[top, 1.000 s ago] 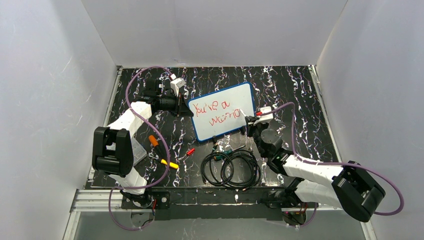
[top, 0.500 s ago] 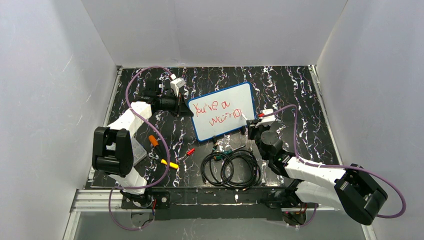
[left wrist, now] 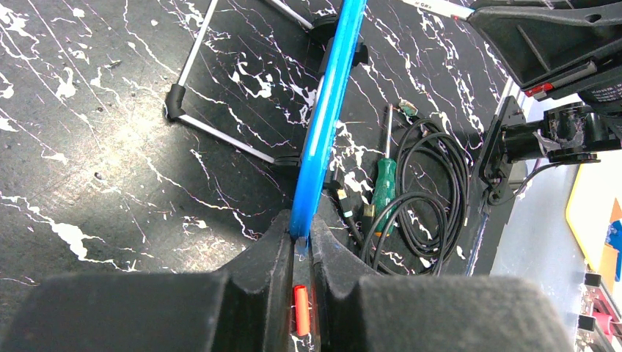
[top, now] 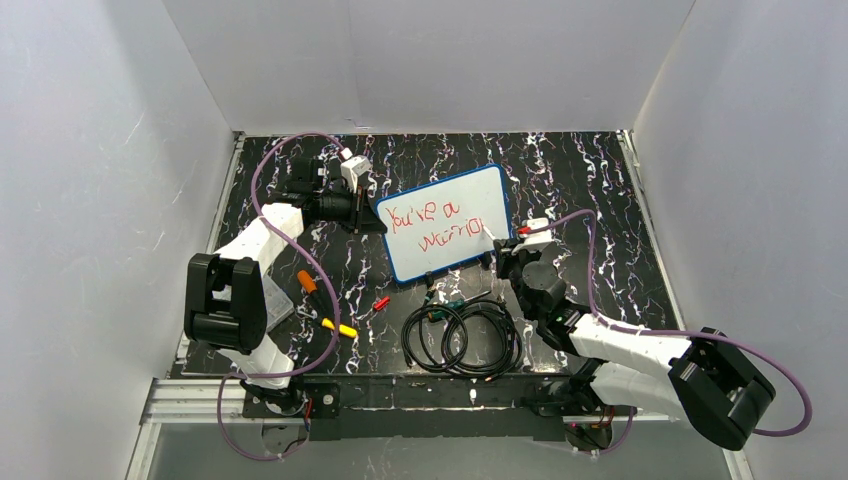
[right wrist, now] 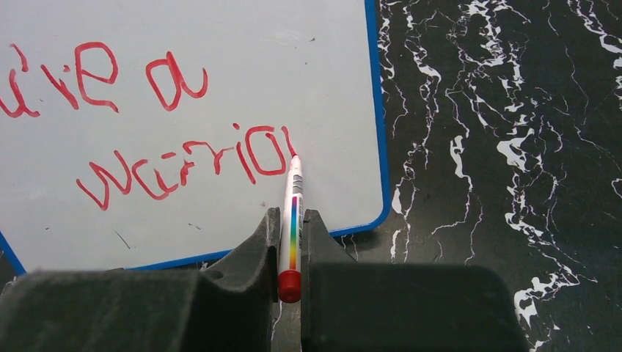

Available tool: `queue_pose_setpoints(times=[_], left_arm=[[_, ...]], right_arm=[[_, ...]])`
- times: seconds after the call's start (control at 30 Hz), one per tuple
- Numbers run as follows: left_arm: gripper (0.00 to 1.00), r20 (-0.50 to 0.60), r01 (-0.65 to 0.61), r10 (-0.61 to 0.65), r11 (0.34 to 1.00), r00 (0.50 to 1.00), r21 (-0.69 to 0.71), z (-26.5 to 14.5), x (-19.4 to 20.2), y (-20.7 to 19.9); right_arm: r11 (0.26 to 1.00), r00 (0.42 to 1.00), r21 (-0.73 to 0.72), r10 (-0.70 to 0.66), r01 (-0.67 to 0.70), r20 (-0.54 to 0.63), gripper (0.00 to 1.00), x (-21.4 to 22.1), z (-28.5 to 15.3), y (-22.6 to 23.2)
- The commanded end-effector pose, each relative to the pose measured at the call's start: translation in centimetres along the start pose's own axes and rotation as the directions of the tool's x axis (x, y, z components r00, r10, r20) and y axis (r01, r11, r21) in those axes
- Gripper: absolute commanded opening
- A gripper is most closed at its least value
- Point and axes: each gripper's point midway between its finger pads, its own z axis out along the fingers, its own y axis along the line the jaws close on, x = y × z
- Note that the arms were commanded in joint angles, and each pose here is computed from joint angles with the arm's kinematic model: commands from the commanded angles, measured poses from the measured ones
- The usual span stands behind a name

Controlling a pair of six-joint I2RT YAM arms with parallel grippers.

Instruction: Write a sentence on the whiteboard

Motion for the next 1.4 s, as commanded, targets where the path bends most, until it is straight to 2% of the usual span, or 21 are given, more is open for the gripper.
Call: queue_pose_setpoints(times=[0.0,0.43,0.63,0.77,1.07,1.37], left_arm=[[0.0,0.023,-0.047,0.046,0.999,0.999,0.007,-0.6,-1.2,-1.0],[0.0,0.022,-0.045,0.044,0.999,0.999,0.008,-0.5,-1.1,-1.0],[0.0,0.021,-0.045,0.045,0.999,0.999,0.008,-0.5,-1.1,-1.0],[0.0,0.023,-0.046,0.046,0.999,0.999,0.008,-0.6,-1.2,-1.1],[0.0,0.024,-0.047,0.047,0.999,0.999,0.008,-0.6,-1.2,-1.1],[0.0,0.024,-0.045,0.045,0.999,0.999,0.011,-0.5,-1.3,-1.1]], right_arm=[[0.999,0.993,0.024,0.038,-0.041,0.115,0.01,-3.9,0.8,0.2],[0.994,0.993,0.11,0.006,-0.02,0.122,0.01,-3.9,0.9,-1.3],[0.998,0.991,0.057,0.022,-0.029,0.133,0.01,-4.6,0.0,-0.9],[0.997,0.993,0.071,0.023,-0.032,0.117,0.01,-4.4,-0.9,-1.7],[1.0,0.999,-0.013,0.029,-0.028,0.023,0.01,-1.3,-1.0,-0.3],[0.998,0.999,-0.033,0.049,-0.049,-0.014,0.01,0.2,-1.4,-0.1]])
